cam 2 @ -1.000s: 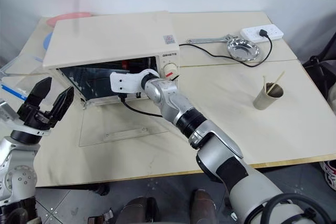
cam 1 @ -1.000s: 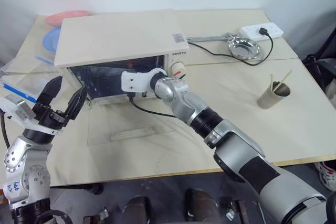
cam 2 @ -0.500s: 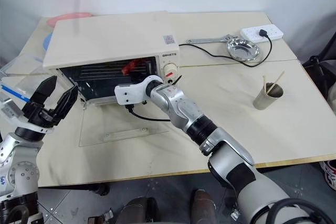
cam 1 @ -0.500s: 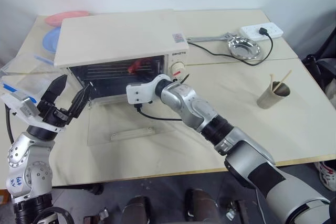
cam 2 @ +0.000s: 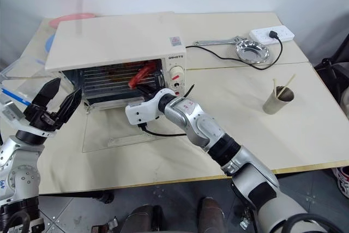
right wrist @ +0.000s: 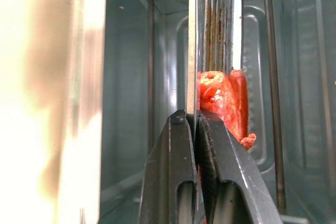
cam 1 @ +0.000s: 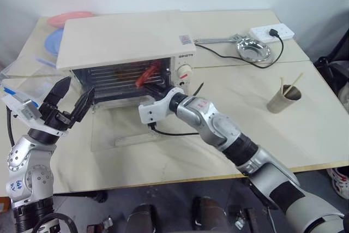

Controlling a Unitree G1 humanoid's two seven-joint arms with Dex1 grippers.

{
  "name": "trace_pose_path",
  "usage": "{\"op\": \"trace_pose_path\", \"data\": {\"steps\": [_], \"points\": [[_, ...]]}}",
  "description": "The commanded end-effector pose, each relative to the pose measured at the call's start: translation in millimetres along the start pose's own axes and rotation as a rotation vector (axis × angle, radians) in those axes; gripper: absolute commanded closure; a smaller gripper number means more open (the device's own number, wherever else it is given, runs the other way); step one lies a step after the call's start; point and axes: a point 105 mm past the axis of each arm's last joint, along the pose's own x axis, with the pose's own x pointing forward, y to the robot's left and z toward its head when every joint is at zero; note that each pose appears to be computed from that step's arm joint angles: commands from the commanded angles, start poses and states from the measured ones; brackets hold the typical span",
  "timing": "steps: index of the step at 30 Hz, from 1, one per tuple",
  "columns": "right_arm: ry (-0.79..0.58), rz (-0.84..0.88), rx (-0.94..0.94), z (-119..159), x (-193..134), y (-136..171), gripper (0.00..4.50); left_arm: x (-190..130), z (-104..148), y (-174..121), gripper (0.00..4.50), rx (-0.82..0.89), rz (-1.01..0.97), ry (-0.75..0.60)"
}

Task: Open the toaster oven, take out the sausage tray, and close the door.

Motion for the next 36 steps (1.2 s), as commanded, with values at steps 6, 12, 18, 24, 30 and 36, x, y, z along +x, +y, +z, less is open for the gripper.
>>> {"op": "trace_pose_path", "data": {"steps": [6,12,18,24,30,36], "points": [[-0.048,0.028,-0.032,18.3,-14.7,5.1,4.47,2.2,9.5,1.7,0.00,0.039,-0.023,-0.008],[-0.079,0.042,0.000,21.5,-34.3,8.8,4.47,0.6,10.4,4.2,0.00,0.026,-0.034,0.008],[-0.107,0.100,-0.019,18.2,-51.5,17.2,4.47,-1.3,8.4,5.1,0.00,0.014,-0.040,0.026],[-0.113,0.119,-0.026,14.4,-62.1,20.2,4.47,-5.4,8.5,5.2,0.00,-0.003,-0.042,0.043],[-0.116,0.091,-0.016,12.8,-66.2,16.0,4.47,-10.4,12.0,6.6,0.00,-0.018,-0.024,0.048],[-0.157,0.065,-0.024,12.4,-81.0,14.1,4.47,-29.5,16.3,0.5,0.00,-0.143,0.053,0.106]]}}
